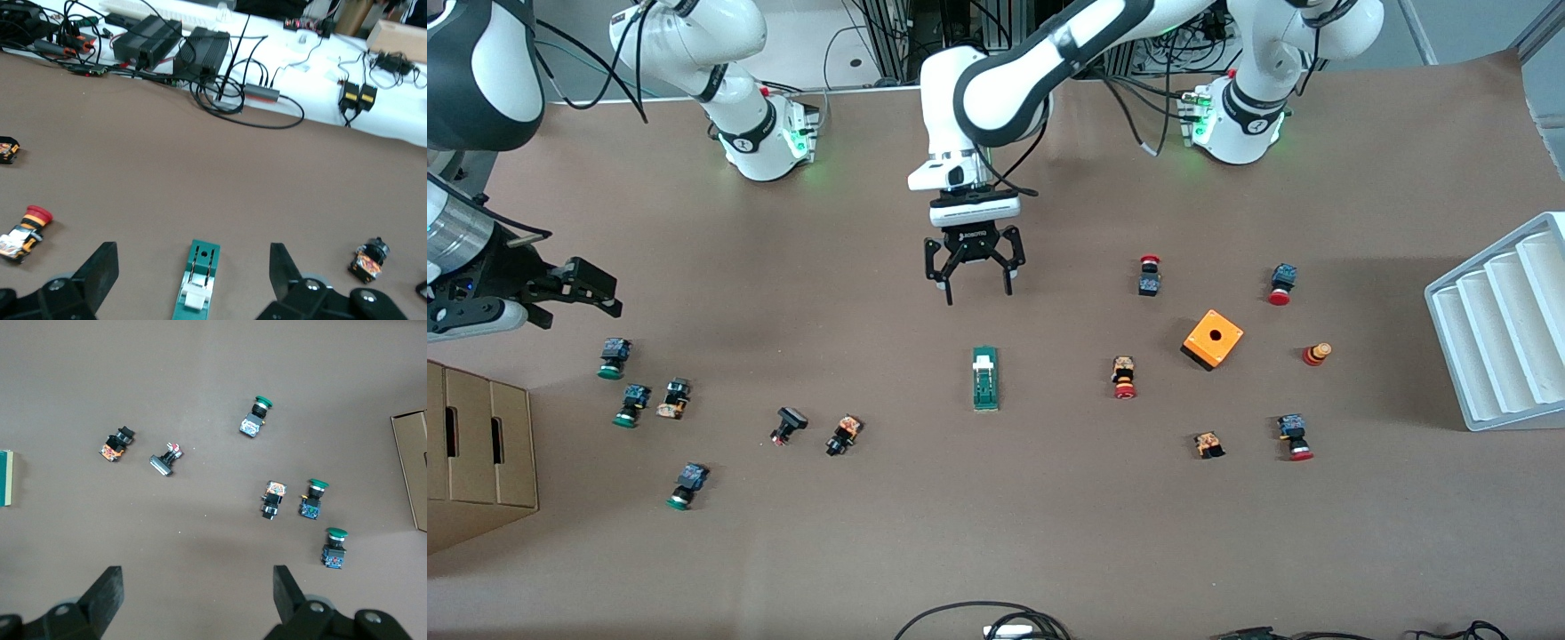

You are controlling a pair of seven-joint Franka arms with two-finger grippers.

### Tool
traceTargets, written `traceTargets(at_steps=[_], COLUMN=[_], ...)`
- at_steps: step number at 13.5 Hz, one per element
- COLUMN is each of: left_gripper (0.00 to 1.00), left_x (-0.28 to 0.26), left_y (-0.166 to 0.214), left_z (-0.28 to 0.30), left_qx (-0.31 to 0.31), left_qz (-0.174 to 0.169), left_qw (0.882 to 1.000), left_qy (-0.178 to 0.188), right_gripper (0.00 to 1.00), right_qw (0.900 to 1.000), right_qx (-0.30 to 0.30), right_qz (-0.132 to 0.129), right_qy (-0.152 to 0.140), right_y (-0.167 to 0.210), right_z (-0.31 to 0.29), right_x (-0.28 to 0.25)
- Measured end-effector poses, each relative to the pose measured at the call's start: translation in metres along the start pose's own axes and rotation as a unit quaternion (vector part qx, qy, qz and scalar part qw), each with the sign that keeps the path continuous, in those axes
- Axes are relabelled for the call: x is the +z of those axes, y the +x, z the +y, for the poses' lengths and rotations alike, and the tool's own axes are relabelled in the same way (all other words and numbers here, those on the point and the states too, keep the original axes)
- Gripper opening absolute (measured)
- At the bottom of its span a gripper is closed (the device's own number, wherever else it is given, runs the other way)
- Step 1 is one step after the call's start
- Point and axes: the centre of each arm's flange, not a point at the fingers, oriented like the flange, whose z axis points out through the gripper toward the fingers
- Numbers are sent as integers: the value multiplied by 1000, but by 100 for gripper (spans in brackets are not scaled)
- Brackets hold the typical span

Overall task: Close load switch with both arms
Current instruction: 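Lower the left gripper and grip the green switch base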

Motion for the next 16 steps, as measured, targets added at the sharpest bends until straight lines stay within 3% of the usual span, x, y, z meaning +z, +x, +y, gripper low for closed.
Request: traceTargets(at_steps=[4, 11, 16], left_gripper=[100, 100, 100], left_x=[30, 63, 77], left_y=[-44, -124, -139], left_z=[-6, -14, -8], left_qx=[4, 46, 38], left_qz=[47, 93, 120], left_qw=[999, 995, 992], left_qy=[-2, -4, -10], right_gripper=[100, 100, 100], right_qw=[1000, 1000, 1000], right_qx=[0, 1, 1], right_qz=[0, 0, 0], right_qy=[0, 0, 0], right_y=[0, 0, 0], right_z=[0, 1, 1], right_x=[0, 0, 0])
